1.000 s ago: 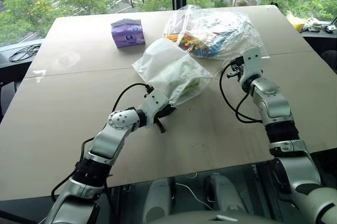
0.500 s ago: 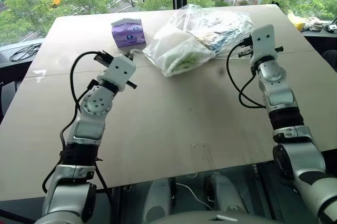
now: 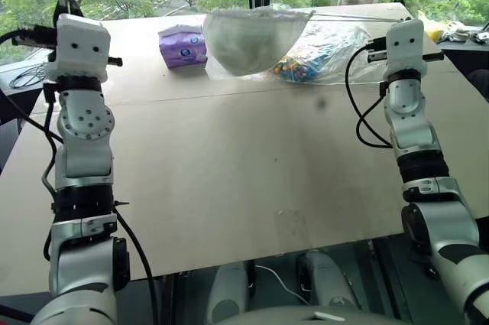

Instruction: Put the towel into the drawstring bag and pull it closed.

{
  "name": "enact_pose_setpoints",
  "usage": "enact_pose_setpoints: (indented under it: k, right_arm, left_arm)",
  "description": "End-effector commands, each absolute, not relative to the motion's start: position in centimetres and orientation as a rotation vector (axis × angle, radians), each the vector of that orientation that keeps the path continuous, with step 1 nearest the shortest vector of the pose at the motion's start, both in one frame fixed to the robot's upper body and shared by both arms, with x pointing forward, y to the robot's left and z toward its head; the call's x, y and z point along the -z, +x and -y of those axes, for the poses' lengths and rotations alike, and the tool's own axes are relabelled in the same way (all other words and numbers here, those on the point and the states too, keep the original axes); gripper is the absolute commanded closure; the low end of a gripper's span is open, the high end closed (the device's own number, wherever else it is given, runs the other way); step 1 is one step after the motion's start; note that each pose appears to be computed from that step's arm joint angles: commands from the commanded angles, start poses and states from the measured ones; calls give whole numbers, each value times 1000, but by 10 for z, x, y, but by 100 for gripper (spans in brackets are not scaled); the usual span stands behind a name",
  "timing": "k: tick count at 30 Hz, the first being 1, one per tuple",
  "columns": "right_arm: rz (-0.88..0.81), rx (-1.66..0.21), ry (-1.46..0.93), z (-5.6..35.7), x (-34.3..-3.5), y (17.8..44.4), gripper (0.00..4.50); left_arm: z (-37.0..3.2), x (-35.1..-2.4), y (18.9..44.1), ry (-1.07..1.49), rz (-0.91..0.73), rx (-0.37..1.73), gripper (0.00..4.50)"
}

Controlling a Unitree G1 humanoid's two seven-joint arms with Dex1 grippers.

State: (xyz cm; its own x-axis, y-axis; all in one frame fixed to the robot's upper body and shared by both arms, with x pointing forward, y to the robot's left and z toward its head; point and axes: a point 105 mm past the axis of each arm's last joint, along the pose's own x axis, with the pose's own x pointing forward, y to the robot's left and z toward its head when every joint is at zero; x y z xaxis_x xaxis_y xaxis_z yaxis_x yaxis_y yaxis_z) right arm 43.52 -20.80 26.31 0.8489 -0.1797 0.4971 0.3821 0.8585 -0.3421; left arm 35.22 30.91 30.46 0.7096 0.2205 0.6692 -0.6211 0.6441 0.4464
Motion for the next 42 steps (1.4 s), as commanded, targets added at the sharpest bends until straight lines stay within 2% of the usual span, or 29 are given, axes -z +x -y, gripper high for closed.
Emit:
enact_pose_setpoints:
  k: [1,7,11,15,19,23,26,29,32,35,36,37,38,39,40,42]
  right_arm:
    - [461,451,-359,244,-270,429,450]
    - [366,575,-228,271,-250,426,450]
    - [276,708,-46,299,-229,419,450]
    - [192,782,112,314,-207,414,450]
    - [153,770,148,312,-198,416,450]
    - [125,551,164,275,-198,436,450]
    - [66,205,133,209,-194,453,450]
    - [4,-27,74,169,-185,452,450]
    - [-35,-258,-70,142,-178,439,450]
    - [-100,-428,-178,138,-165,423,343]
    - [-114,-466,-218,142,-161,418,295]
    - [-120,-477,-254,147,-159,414,271]
    - [-134,-455,-283,158,-157,414,213]
    - [-153,-424,-298,174,-156,414,188]
    - [-168,-404,-307,185,-155,413,134]
    - [-186,-409,-323,201,-155,408,123]
  left_arm:
    - [-346,-312,333,616,609,-689,439]
    - [-386,-287,324,425,503,-841,439]
    - [-417,-258,313,231,404,-981,439]
    - [-427,-245,308,136,378,-1030,439]
    - [-430,-236,308,29,367,-1045,439]
    - [-424,-236,316,39,360,-998,439]
    - [-415,-232,327,34,341,-928,439]
    - [-406,-226,338,22,314,-854,439]
    - [-385,-220,356,37,275,-696,439]
    - [-352,-216,371,113,247,-468,450]
    - [-341,-214,375,146,231,-392,426]
    - [-333,-211,376,163,219,-341,402]
    - [-328,-208,376,167,205,-296,371]
    - [-323,-202,375,171,179,-250,343]
    - [-320,-197,374,169,154,-210,295]
    - [-303,-183,370,174,85,-57,220]
